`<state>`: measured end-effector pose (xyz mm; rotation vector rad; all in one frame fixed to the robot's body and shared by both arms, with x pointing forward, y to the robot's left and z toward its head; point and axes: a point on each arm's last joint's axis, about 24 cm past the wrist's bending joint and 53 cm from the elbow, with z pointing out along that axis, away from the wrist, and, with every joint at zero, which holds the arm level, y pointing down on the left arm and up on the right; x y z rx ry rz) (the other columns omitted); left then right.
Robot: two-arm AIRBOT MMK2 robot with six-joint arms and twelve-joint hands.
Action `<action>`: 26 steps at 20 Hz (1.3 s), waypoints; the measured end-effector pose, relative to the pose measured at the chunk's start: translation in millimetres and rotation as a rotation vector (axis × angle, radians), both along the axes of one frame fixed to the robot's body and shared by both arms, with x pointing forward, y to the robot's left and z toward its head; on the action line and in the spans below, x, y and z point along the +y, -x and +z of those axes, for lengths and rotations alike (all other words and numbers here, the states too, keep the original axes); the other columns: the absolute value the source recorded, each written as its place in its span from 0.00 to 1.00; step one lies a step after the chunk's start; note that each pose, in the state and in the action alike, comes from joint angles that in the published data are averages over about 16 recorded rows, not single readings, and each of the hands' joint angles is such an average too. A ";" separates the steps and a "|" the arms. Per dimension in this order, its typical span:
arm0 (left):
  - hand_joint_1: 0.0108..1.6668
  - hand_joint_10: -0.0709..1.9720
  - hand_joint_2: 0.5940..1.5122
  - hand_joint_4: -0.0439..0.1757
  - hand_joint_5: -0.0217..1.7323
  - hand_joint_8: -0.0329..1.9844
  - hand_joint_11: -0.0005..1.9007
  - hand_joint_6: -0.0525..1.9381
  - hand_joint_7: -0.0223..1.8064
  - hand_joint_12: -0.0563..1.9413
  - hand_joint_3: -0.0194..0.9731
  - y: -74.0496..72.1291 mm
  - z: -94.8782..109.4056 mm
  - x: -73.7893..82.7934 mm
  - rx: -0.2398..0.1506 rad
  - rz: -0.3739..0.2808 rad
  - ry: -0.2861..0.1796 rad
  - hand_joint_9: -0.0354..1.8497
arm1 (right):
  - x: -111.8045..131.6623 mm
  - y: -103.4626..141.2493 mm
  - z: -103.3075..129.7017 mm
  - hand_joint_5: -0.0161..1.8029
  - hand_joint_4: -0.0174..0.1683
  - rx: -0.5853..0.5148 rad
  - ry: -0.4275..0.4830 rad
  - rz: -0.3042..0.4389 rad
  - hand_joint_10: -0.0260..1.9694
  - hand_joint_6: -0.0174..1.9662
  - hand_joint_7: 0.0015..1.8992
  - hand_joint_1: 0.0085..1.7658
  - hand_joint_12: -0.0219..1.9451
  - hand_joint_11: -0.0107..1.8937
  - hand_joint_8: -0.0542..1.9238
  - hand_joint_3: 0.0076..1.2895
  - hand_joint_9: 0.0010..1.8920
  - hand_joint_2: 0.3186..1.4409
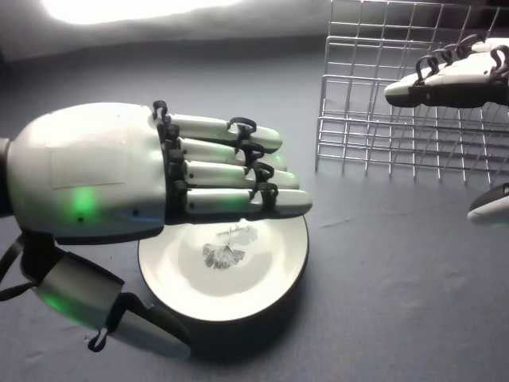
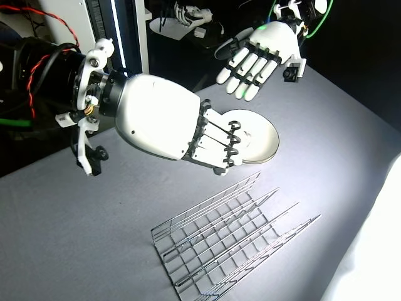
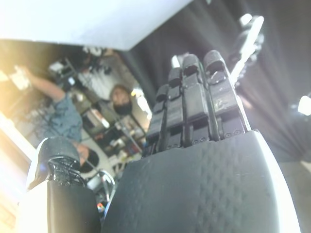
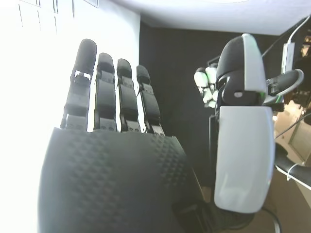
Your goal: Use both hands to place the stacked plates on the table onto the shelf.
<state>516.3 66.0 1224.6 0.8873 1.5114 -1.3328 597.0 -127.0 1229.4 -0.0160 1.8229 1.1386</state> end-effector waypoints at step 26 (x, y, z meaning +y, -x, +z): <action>0.01 0.04 0.57 0.20 0.02 0.02 0.01 0.03 0.02 0.04 0.03 -9.0 -55.6 31.6 -0.030 -0.178 -0.302 0.03 | 10.3 5.4 -12.9 0.07 0.08 0.030 0.012 0.024 0.02 0.02 0.05 0.00 0.24 0.02 0.04 0.01 0.05 0.85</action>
